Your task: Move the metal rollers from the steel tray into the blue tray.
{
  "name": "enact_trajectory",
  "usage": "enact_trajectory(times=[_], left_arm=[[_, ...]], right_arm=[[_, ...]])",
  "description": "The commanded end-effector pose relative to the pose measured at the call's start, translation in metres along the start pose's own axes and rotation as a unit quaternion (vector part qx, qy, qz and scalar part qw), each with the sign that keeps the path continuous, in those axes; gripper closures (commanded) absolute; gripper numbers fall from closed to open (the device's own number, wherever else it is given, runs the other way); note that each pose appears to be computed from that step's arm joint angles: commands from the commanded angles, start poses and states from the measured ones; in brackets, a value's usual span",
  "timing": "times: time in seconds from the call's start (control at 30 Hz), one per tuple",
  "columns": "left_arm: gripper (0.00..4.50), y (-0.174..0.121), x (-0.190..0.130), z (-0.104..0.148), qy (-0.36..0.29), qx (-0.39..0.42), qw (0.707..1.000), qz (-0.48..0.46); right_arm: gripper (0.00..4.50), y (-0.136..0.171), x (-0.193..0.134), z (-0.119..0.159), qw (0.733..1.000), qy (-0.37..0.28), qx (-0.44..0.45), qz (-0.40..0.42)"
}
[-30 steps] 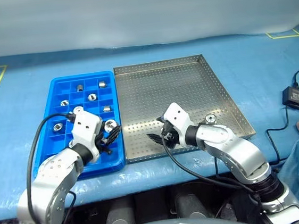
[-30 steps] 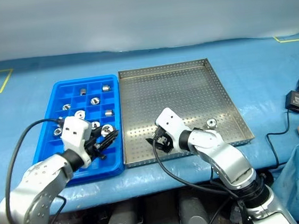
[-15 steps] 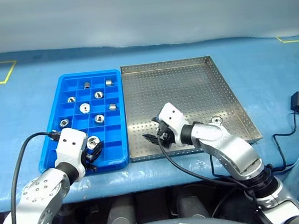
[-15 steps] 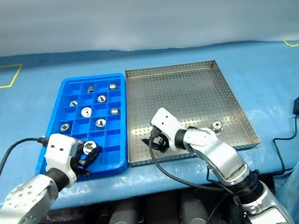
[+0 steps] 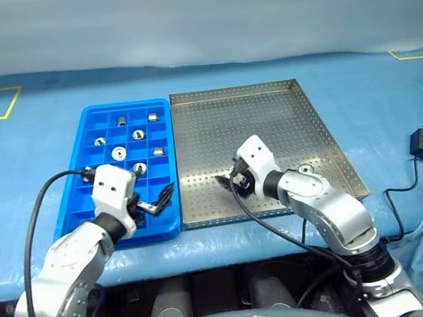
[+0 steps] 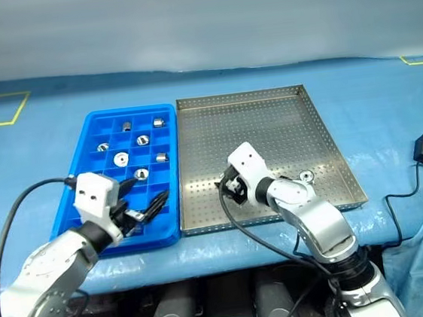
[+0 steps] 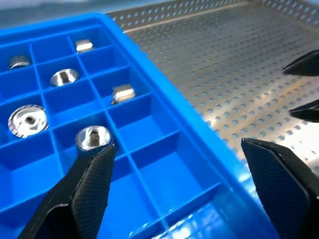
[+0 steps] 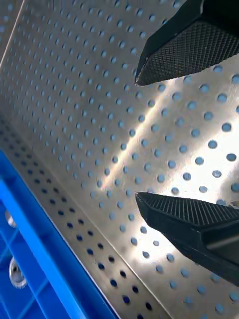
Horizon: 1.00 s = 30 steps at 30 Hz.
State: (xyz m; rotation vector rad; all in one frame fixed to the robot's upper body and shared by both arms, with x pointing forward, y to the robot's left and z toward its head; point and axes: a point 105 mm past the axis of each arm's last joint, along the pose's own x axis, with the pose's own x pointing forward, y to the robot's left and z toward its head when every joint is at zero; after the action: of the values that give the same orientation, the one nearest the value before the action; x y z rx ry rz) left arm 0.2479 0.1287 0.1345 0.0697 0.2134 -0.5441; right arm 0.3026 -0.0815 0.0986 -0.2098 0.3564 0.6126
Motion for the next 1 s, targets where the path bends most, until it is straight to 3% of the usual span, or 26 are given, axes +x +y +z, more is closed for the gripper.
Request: enact_trajectory(times=[0.03, 0.13, 0.23, 0.67, 1.0], left_arm=[[0.03, -0.022, 0.020, -0.004, 0.002, 0.003, 0.998, -0.058], [0.03, -0.044, 0.039, -0.016, 0.031, 0.033, 0.993, -0.109], [0.03, -0.059, 0.053, -0.013, 0.020, 0.038, 0.988, -0.149], [0.03, -0.083, 0.074, -0.002, -0.010, 0.057, 0.970, -0.237], [0.03, -0.084, 0.076, -0.008, 0.000, 0.055, 0.969, -0.241]], right_arm=[[0.90, -0.025, -0.013, 0.005, 0.997, 0.003, 0.004, -0.082], [0.90, -0.036, -0.021, 0.003, 0.994, 0.017, -0.002, -0.112], [0.90, -0.049, -0.033, 0.000, 0.989, 0.031, 0.002, -0.148], [0.90, -0.091, -0.069, -0.039, 0.937, 0.085, 0.100, -0.325], [0.90, -0.085, -0.054, -0.048, 0.928, 0.056, 0.178, -0.322]])
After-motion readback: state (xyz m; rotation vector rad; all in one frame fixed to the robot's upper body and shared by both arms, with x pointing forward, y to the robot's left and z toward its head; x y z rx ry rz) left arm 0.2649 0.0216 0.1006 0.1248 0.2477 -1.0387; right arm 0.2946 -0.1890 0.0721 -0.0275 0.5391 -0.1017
